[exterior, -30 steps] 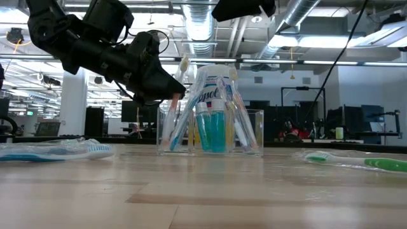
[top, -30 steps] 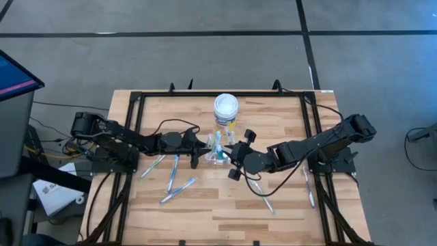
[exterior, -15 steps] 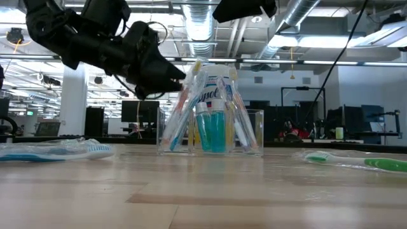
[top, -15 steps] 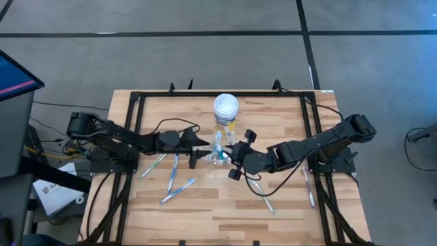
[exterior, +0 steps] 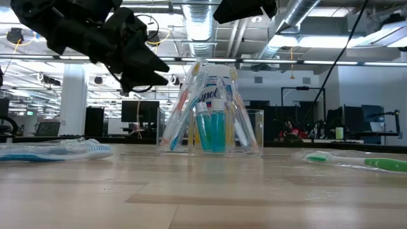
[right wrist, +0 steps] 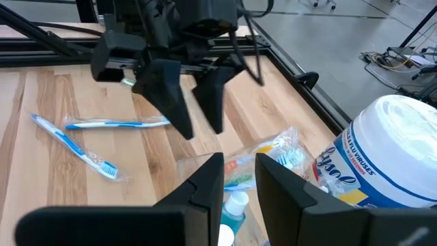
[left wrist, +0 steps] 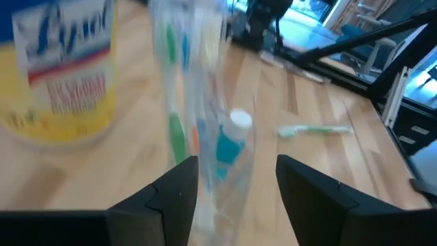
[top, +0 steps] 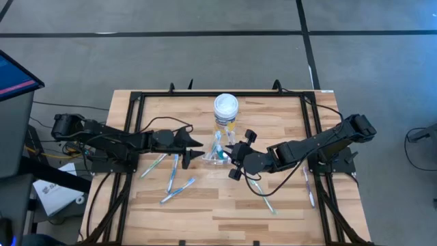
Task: Pick & Place toothbrushing station
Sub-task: Put the left blue toothbrush into the transparent organizer
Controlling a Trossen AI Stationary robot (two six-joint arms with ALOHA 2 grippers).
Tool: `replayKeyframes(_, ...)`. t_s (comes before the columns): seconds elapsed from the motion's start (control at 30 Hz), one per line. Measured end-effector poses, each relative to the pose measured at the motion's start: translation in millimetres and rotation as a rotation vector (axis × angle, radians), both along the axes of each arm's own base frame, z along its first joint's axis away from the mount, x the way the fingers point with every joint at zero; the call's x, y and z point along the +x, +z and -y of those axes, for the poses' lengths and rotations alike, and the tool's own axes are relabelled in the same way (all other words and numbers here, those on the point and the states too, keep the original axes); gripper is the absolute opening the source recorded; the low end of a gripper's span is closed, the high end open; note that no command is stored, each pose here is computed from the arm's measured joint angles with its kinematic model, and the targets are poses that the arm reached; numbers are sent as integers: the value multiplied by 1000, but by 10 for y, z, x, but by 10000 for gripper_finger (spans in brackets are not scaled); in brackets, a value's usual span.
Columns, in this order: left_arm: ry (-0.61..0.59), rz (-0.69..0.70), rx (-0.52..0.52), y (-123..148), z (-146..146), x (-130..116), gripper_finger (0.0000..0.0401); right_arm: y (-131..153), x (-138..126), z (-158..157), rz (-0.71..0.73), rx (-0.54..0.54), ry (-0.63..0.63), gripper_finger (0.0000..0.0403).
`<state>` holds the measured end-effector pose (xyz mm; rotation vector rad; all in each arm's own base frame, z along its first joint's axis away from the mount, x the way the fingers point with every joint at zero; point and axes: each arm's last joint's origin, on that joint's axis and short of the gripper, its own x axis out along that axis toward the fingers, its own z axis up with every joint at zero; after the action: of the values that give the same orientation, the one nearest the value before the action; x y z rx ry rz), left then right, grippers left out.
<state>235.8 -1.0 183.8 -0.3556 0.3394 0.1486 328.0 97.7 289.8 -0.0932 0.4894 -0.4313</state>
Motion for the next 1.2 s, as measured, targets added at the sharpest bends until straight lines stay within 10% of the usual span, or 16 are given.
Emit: replayKeyframes(1.2,74,-654,-427,-334,183,-544,153,-1,-1,0,3,8,-4,75)
